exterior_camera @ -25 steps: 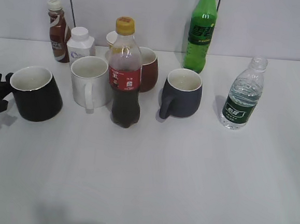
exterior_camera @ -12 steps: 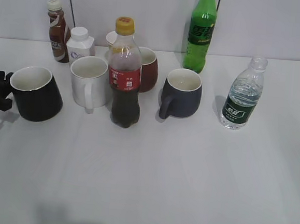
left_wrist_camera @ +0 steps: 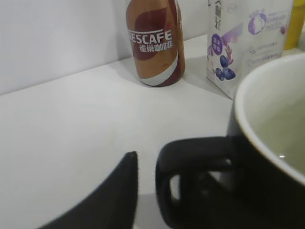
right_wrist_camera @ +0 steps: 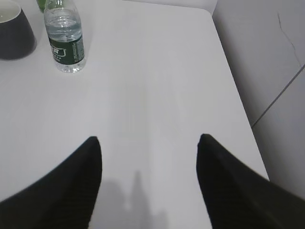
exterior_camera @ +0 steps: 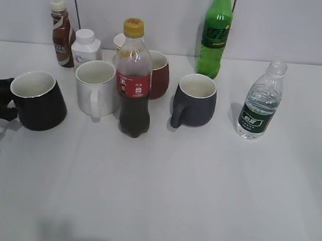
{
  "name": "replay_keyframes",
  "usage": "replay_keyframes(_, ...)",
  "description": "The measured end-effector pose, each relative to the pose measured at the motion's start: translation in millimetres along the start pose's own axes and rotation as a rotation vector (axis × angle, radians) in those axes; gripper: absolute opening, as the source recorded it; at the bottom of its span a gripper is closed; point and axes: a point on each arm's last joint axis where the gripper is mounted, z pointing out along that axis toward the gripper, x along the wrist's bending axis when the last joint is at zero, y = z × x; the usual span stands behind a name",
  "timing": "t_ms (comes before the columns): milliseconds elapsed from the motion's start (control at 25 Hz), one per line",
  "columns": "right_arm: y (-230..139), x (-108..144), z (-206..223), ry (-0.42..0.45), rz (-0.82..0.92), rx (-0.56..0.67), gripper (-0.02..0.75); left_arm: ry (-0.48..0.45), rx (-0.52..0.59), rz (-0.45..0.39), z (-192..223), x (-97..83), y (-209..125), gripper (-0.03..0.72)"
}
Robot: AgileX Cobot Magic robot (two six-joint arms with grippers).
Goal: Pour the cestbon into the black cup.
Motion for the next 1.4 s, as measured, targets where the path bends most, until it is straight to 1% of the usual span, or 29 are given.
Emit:
replay_keyframes(80, 0, 0, 0, 0.000, 0.000, 0.000, 0.486, -0.006, -0.005, 0.000, 0, -0.8, -1, 0.104)
replay_keyframes(120, 0, 0, 0, 0.000, 0.000, 0.000, 0.486, -0.007, -0.012, -0.006, 0, -0.8, 0, 0.065)
replay_keyframes(200, 0, 0, 0, -0.001, 0.000, 0.000, 0.486, -0.012, -0.045, -0.008, 0, -1.7, 3, 0.054)
replay_keyframes(280, 2, 0, -1, 0.000, -0.004, -0.017, 0.478, -0.009, -0.051, -0.017, 0, -1.6, 5, 0.054)
replay_keyframes(360, 14, 0, -2, 0.001, -0.022, -0.102, 0.460, 0.004, -0.047, -0.010, -1, 0.0, 10, 0.051)
replay_keyframes(480, 47, 2, 11, 0.009, -0.053, -0.267, 0.443, 0.042, -0.035, -0.011, -11, 1.2, 20, 0.051)
replay_keyframes(560, 69, 6, 35, 0.027, -0.070, -0.331, 0.445, 0.063, -0.041, -0.014, -22, -1.0, 29, 0.051)
replay_keyframes(640, 88, 13, 63, 0.051, -0.083, -0.424, 0.457, 0.076, -0.053, -0.014, -32, -4.1, 37, 0.051)
replay_keyframes(680, 94, 16, 80, 0.066, -0.089, -0.439, 0.465, 0.079, -0.053, -0.016, -36, -5.9, 39, 0.051)
replay_keyframes(760, 104, 24, 111, 0.100, -0.082, -0.519, 0.471, 0.083, -0.048, -0.019, -45, -9.8, 41, 0.051)
replay_keyframes(800, 106, 28, 128, 0.120, -0.068, -0.531, 0.474, 0.084, -0.052, -0.018, -48, -11.2, 44, 0.051)
replay_keyframes(880, 100, 35, 163, 0.158, -0.031, -0.490, 0.477, 0.086, -0.055, -0.016, -52, -12.7, 46, 0.051)
replay_keyframes(1000, 73, 46, 208, 0.208, -0.005, -0.373, 0.479, 0.088, -0.063, -0.011, -53, -12.6, 49, 0.051)
replay_keyframes(1080, 49, 52, 228, 0.238, 0.006, -0.312, 0.484, 0.090, -0.071, -0.008, -54, -12.4, 51, 0.051)
replay_keyframes(1120, 35, 55, 236, 0.250, 0.010, -0.272, 0.485, 0.090, -0.076, -0.019, -54, -12.3, 52, 0.051)
replay_keyframes(1200, 13, 60, 246, 0.275, 0.020, -0.238, 0.489, 0.089, -0.083, -0.042, -54, -12.3, 53, 0.051)
replay_keyframes(1280, -5, 64, 256, 0.296, 0.031, -0.212, 0.524, 0.087, -0.085, -0.048, -54, -12.8, 53, 0.051)
replay_keyframes(1400, -21, 69, 270, 0.316, 0.058, -0.231, 0.631, 0.078, -0.082, -0.052, -55, -15.3, 52, 0.051)
